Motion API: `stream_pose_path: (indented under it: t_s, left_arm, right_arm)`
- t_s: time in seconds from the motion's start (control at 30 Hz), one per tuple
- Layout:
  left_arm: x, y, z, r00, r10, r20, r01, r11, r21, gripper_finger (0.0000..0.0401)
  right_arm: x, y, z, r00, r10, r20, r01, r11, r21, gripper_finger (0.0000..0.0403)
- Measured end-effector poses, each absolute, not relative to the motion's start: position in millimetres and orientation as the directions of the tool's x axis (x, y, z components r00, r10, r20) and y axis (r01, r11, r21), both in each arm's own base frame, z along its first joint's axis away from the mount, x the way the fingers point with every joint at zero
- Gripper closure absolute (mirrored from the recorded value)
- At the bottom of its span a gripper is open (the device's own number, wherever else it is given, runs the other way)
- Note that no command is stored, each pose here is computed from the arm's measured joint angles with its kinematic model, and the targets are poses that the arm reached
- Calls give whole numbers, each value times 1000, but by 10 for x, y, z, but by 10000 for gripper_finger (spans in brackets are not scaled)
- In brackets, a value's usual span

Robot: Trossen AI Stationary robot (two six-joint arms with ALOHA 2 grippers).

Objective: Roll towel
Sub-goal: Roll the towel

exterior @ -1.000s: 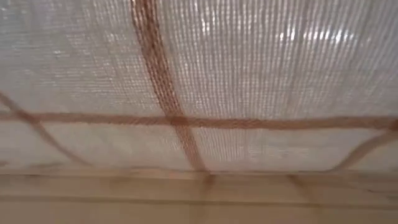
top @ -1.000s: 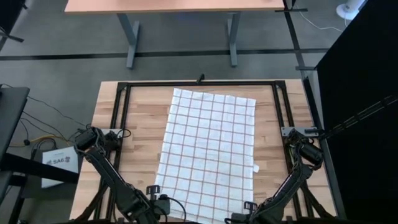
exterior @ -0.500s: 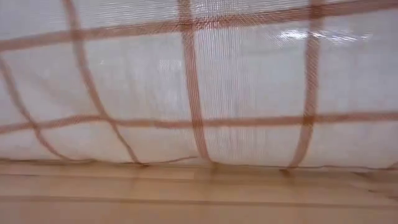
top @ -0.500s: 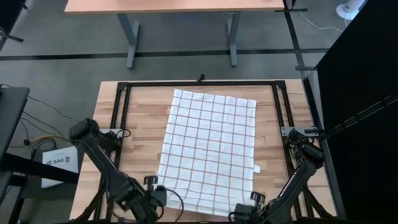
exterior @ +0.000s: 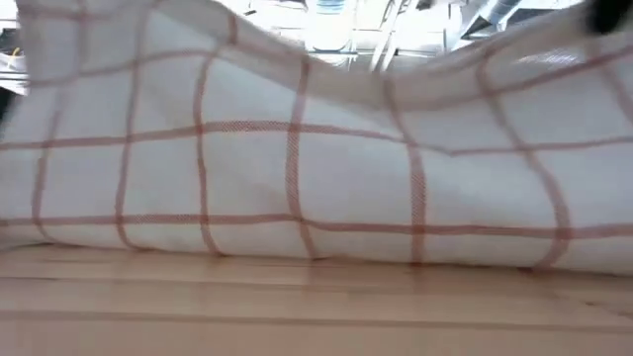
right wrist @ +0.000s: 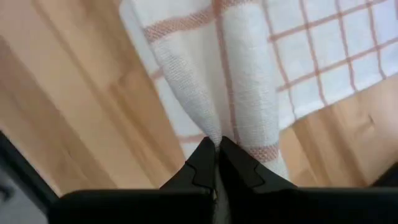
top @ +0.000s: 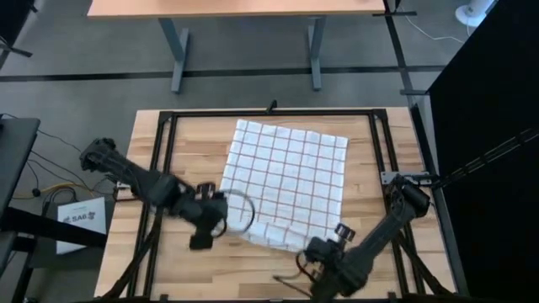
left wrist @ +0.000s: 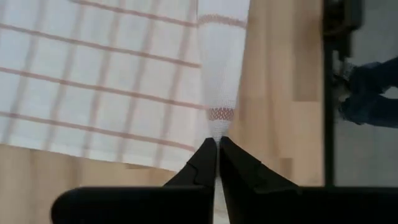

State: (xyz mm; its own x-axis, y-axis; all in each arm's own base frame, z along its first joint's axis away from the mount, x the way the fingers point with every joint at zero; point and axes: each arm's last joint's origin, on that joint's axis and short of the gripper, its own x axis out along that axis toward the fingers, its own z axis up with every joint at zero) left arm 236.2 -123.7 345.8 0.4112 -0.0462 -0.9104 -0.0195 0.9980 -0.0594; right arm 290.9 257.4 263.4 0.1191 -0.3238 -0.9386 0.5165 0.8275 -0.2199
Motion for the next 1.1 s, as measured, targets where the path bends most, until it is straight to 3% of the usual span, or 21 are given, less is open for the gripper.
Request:
stream_pose_path:
  t_s: [0.3,0.57,0.83,1.1]
  left_arm:
    - [2508,-530,3221,322,-30,-946,-1,1000,-31,401]
    - [2671,-37,2954,386,-110,-916,40,994,-102,401]
    - [2683,497,2982,462,-44,-886,-44,996,-72,401]
    - [2702,1025,2914,502,51,-863,-136,990,-21,401]
  right_arm:
    - [2913,1947,3010,169,-345,-923,666,730,-151,402]
    - [2558,1154,3215,223,-310,-924,791,611,-14,402]
    - [2243,331,3085,381,-243,-892,816,543,200,402]
    - [2030,-293,2709,379,-205,-903,820,526,225,402]
